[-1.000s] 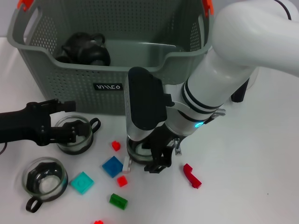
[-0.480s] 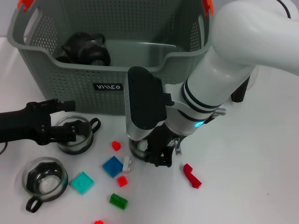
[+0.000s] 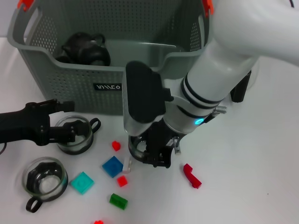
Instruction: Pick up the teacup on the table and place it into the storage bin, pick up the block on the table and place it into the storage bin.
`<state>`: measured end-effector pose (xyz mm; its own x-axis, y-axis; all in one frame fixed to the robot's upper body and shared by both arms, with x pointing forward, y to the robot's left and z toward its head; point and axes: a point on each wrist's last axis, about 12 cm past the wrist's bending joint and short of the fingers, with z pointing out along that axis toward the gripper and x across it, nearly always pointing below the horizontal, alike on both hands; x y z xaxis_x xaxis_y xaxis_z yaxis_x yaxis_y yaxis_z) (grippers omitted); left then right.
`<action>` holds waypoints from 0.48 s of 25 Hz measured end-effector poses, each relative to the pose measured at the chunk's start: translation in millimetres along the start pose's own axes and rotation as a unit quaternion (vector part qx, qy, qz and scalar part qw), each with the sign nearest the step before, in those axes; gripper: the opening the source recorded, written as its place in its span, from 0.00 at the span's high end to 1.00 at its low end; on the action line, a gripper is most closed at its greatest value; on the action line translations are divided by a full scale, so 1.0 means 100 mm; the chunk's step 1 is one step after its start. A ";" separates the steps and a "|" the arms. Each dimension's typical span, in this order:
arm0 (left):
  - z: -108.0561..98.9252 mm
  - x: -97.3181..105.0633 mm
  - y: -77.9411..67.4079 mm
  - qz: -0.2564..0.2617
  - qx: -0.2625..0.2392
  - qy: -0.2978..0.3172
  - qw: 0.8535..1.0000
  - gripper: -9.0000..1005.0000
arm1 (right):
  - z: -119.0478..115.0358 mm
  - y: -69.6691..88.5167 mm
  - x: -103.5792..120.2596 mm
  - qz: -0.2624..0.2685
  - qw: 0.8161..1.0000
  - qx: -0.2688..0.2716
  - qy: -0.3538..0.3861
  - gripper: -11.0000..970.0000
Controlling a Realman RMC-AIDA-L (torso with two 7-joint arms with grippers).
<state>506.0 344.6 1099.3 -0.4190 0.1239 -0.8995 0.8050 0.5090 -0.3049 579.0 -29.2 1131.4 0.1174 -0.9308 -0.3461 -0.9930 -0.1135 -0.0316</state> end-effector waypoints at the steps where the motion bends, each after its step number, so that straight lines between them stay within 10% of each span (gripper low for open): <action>1: 0.00 0.00 0.00 0.000 0.000 0.000 1.000 0.08 | -0.05 0.00 -0.02 0.008 1.000 -0.004 -0.005 0.93; 12: -0.01 0.01 0.02 -0.001 -0.009 0.001 1.000 0.08 | -0.86 -0.07 -0.23 0.151 0.987 -0.022 -0.044 0.93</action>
<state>506.6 346.3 1097.7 -0.4219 0.1241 -0.8981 0.7963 0.5243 -0.3016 584.1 -37.1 1220.1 -0.1876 -0.8906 -0.4143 -0.9809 0.1478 0.1264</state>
